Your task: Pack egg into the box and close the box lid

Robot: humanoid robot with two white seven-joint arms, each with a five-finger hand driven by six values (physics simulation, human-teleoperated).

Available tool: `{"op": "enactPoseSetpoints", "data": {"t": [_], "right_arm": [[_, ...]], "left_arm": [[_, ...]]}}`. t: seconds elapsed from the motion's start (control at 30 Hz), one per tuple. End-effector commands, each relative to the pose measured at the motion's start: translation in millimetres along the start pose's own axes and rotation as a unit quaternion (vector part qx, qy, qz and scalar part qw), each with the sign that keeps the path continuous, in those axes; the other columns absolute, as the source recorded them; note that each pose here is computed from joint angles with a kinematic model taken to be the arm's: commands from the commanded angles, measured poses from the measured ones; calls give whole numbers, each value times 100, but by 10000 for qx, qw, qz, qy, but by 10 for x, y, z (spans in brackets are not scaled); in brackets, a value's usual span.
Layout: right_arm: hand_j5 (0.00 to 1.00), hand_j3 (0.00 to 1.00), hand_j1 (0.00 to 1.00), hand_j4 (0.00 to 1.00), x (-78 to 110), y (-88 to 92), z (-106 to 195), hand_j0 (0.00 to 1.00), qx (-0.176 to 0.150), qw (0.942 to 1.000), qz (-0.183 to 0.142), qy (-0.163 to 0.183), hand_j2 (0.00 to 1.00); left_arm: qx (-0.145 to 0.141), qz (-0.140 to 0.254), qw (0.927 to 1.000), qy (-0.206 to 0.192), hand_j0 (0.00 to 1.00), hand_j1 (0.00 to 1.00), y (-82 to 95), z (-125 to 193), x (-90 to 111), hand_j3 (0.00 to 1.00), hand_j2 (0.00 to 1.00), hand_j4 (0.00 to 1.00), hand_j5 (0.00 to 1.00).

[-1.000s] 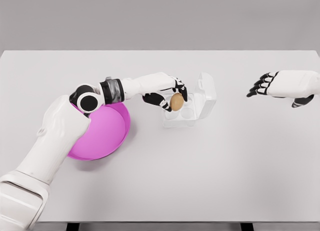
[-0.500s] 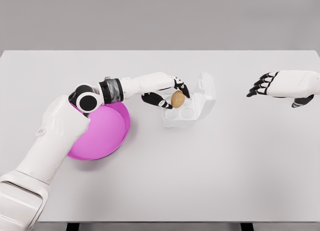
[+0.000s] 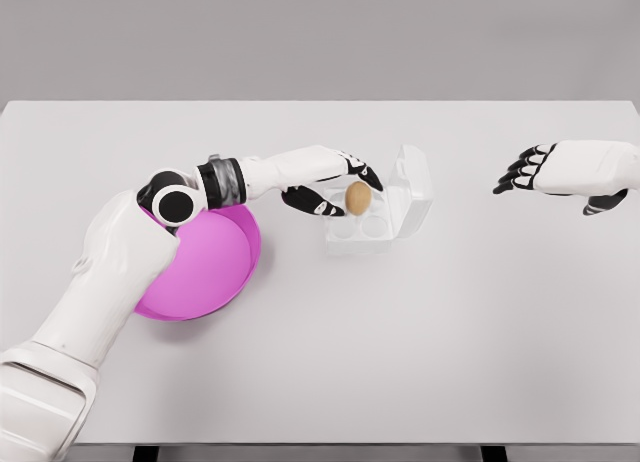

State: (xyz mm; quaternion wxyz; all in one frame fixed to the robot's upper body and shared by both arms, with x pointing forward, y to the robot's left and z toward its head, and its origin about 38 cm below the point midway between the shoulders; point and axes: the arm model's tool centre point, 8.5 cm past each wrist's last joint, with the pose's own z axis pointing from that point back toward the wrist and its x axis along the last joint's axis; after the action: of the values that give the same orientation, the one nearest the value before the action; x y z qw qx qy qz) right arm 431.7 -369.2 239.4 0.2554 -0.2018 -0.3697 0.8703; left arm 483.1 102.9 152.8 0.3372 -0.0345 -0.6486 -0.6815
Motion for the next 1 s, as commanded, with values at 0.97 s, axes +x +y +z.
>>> {"op": "enactPoseSetpoints", "data": {"t": [0.97], "right_arm": [[100, 100, 100, 100, 225, -197, -61, 100, -190, 9989, 274, -318, 100]], "left_arm": [[1253, -462, 9903, 389, 100, 100, 657, 2148, 70, 100, 100, 100, 100]]}}
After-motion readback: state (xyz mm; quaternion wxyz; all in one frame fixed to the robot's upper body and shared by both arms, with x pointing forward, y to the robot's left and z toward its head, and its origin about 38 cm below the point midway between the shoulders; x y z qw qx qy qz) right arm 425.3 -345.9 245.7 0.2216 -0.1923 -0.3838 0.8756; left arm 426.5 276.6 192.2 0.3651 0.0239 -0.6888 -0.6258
